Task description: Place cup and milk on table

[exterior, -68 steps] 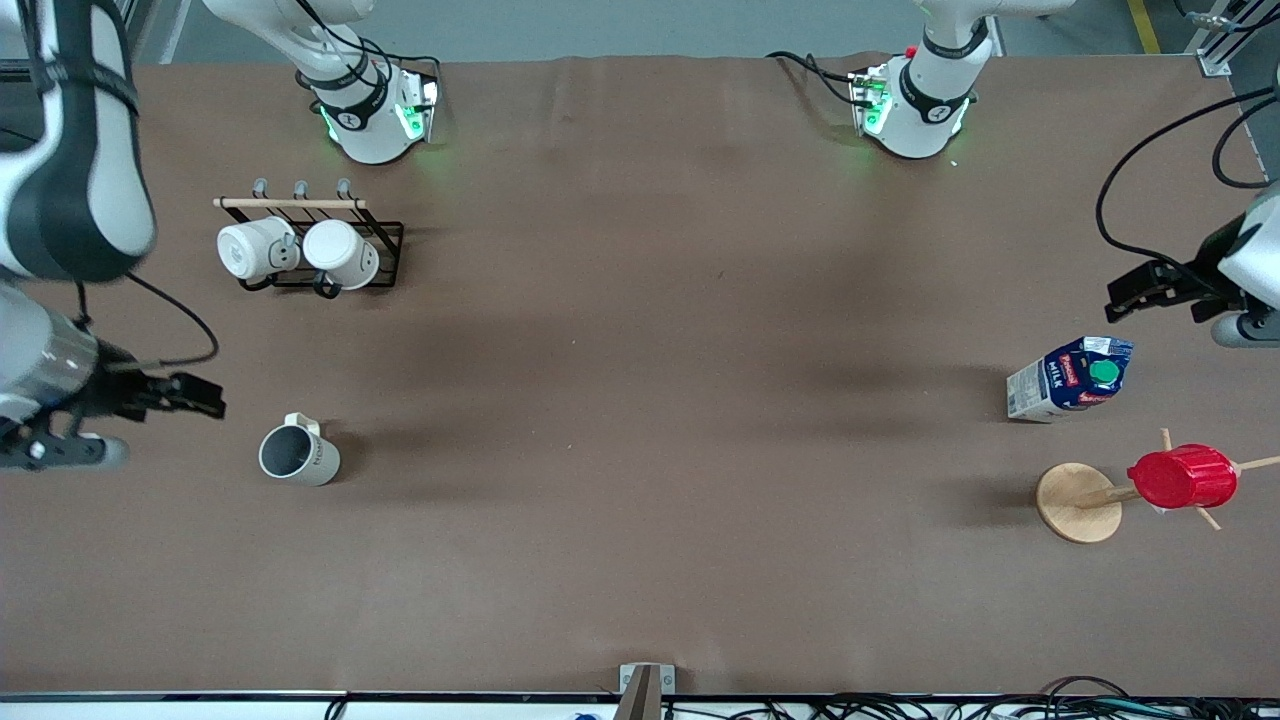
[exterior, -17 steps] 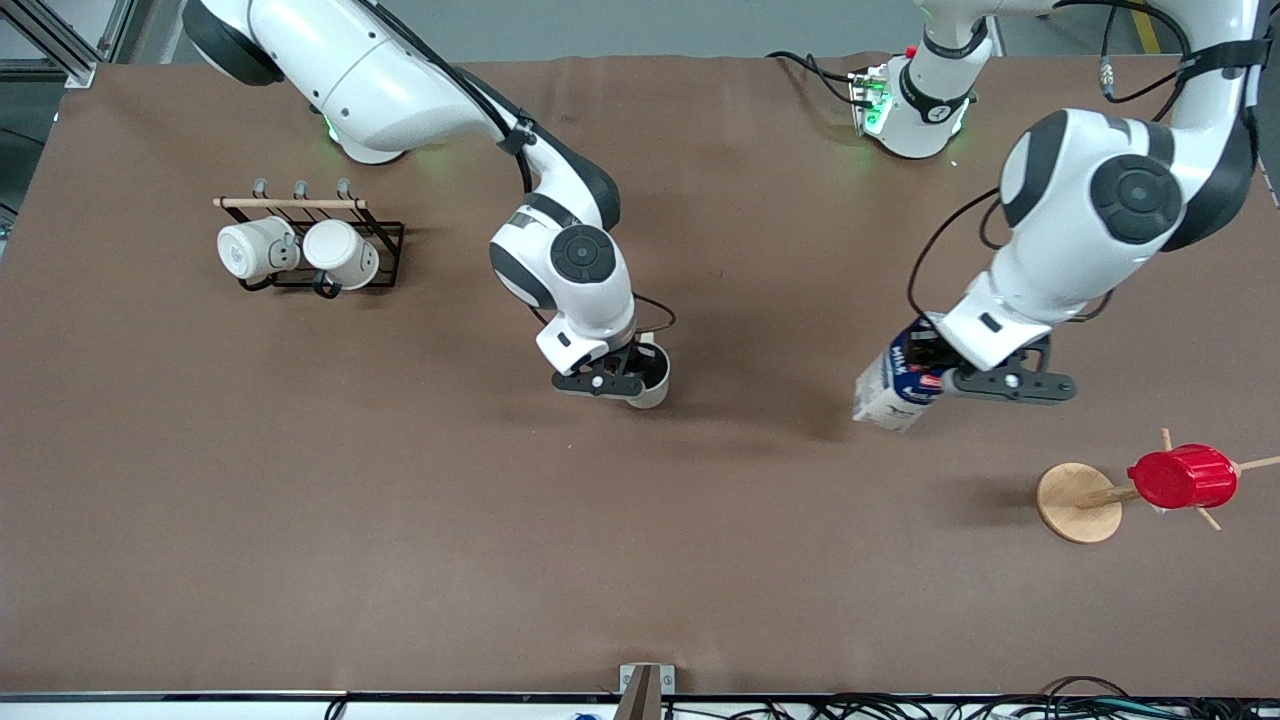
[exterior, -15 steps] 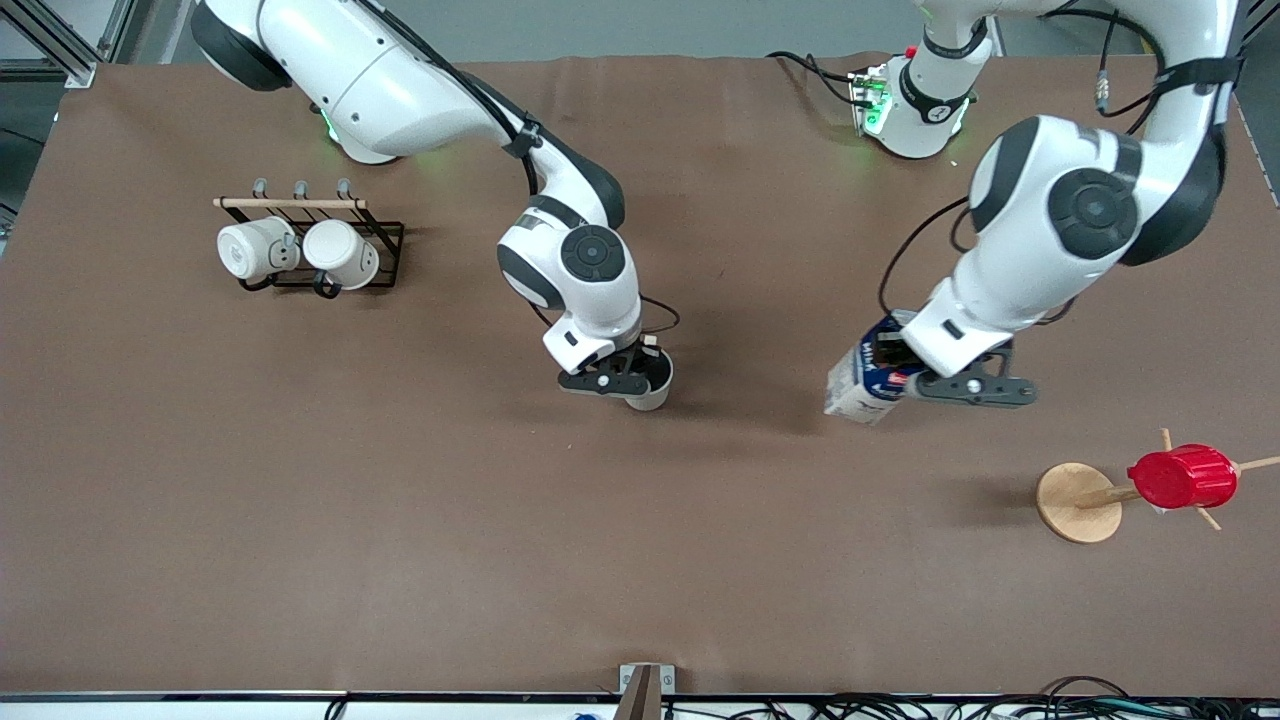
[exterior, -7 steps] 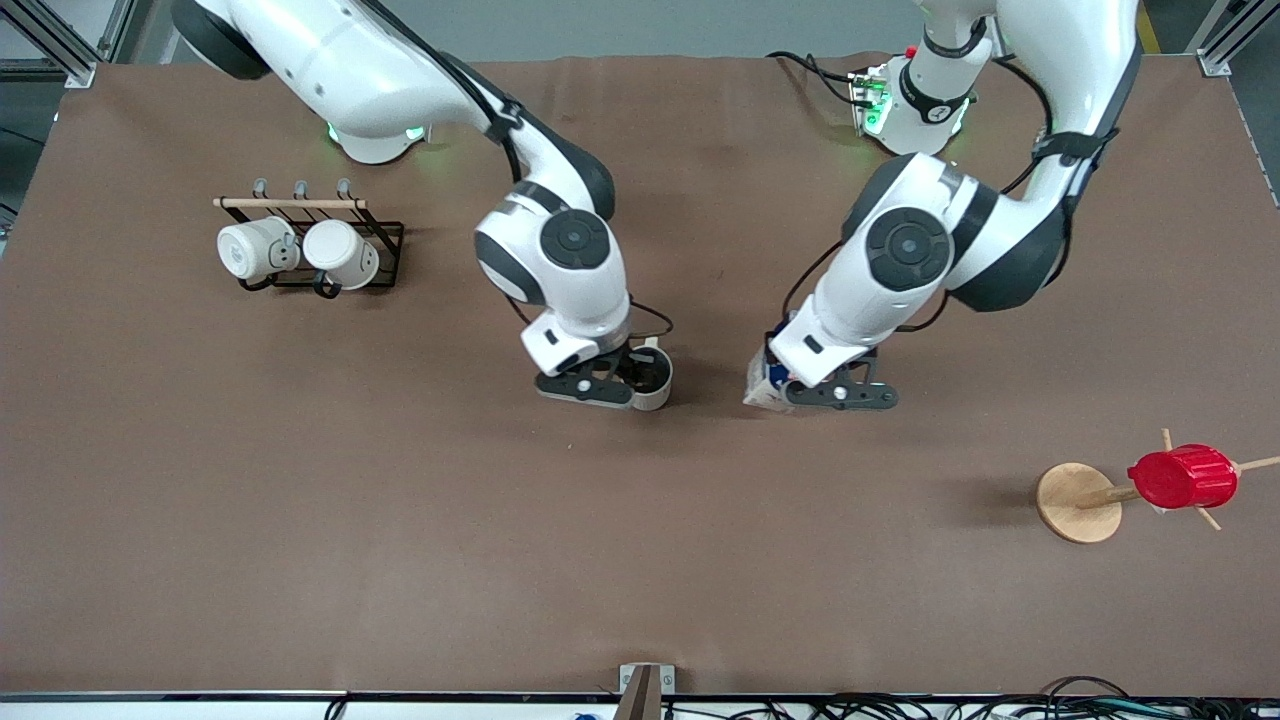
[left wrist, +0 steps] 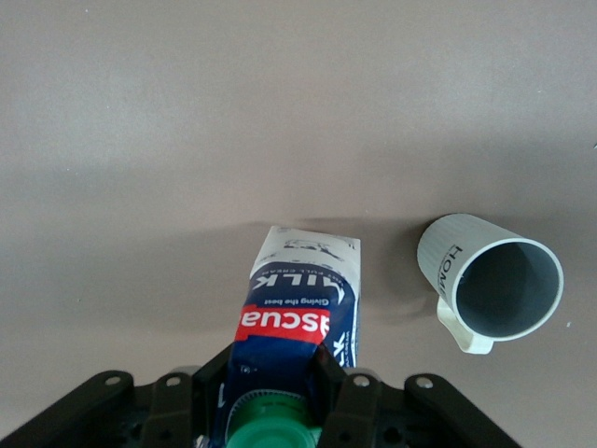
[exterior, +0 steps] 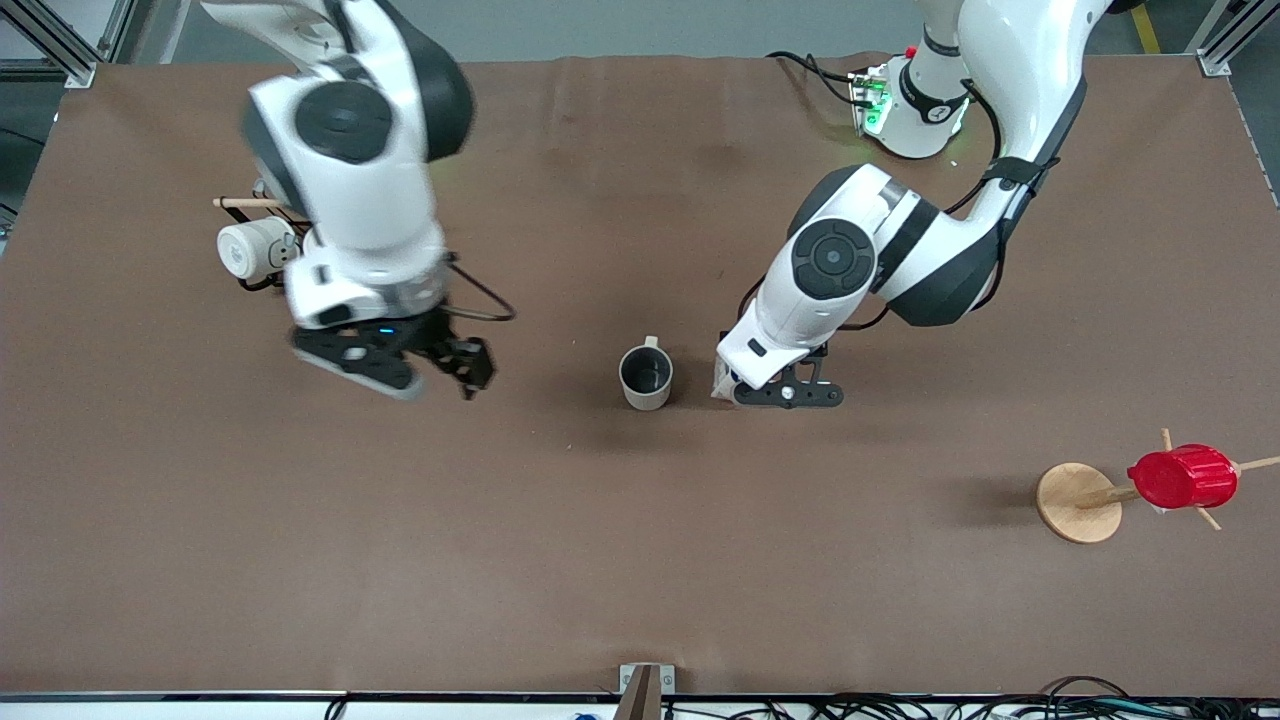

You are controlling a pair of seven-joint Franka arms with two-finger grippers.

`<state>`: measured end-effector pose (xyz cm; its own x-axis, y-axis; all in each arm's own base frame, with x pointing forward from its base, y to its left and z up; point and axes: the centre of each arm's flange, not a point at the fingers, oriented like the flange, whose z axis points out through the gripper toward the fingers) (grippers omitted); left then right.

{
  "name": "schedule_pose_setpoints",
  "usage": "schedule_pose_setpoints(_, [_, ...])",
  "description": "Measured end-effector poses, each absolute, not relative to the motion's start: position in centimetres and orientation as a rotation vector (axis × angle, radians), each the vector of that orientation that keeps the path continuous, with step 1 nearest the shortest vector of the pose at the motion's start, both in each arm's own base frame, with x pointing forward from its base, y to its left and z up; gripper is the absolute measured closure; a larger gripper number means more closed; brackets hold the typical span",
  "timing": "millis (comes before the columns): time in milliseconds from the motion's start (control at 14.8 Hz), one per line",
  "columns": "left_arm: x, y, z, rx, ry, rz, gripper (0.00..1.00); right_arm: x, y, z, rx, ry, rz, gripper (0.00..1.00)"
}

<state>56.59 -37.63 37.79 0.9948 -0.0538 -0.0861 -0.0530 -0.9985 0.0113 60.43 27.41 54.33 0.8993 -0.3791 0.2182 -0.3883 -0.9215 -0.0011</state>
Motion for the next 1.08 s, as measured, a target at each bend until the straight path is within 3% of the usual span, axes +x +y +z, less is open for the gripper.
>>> schedule_pose_setpoints(407, [55.7, -39.6, 36.0, 3.161, -0.057, -0.14, 0.72, 60.4, 9.4, 61.4, 3.069, -0.586, 0.174, 0.0])
schedule_pose_setpoints(814, [56.7, -42.3, 34.2, 3.17, -0.023, -0.097, 0.72, 57.5, -0.1, 64.8, 3.092, -0.234, 0.072, 0.0])
schedule_pose_setpoints(1085, [56.3, -43.8, 33.7, 3.186, -0.077, -0.066, 0.72, 56.8, -1.7, 66.4, 3.099, -0.1, 0.084, 0.0])
